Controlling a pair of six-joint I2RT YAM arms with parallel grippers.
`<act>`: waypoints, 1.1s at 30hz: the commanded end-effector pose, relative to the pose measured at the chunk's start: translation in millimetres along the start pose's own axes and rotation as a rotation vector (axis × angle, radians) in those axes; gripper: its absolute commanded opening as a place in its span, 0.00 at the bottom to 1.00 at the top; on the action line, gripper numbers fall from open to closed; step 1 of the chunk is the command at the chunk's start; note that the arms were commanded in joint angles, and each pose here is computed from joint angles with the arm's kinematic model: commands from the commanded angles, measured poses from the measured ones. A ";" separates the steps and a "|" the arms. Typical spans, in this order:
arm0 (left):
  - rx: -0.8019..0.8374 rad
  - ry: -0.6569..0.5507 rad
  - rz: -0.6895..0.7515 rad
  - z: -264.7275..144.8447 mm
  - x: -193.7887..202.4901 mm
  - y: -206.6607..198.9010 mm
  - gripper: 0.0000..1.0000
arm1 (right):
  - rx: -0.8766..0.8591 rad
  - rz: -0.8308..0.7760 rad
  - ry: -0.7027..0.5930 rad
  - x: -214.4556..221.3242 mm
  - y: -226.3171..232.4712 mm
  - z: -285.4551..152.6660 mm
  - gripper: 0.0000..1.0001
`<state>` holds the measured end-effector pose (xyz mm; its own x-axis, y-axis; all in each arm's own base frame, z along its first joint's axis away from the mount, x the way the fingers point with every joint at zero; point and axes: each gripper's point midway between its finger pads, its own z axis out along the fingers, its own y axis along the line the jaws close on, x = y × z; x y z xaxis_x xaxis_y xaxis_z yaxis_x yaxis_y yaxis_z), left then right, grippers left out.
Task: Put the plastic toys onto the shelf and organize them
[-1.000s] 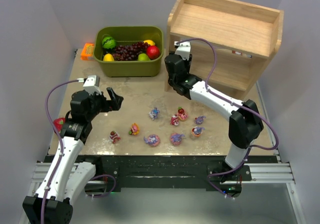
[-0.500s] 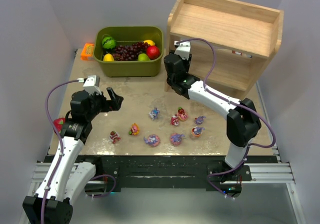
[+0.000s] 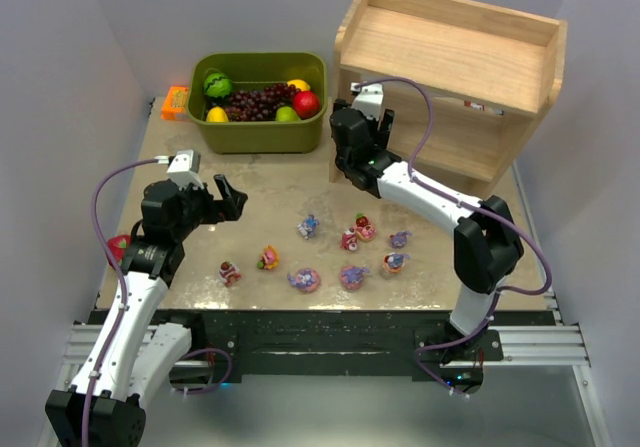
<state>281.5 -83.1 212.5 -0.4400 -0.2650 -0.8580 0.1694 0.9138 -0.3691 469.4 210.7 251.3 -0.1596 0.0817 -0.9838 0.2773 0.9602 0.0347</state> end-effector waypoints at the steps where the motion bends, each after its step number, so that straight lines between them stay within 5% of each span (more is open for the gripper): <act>1: 0.018 -0.022 0.012 -0.3 -6.4 -2.5 1.00 | -0.035 0.058 -0.046 -35.2 -0.4 -9.3 0.84; 22: 0.043 -0.043 0.029 -4.6 -11.9 -8.0 0.99 | -0.349 -0.012 0.139 -31.0 -25.5 -91.6 0.88; 33: 0.037 -0.025 0.036 -2.2 -7.6 -5.5 0.99 | -0.905 -0.132 0.279 26.1 -24.2 -201.1 0.87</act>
<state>279.2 -86.2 215.4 -0.4372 -0.2604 -0.8608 0.1924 0.9079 -0.3723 309.6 218.1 282.3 -0.3464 0.0114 -0.9380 -0.3662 0.9189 0.1464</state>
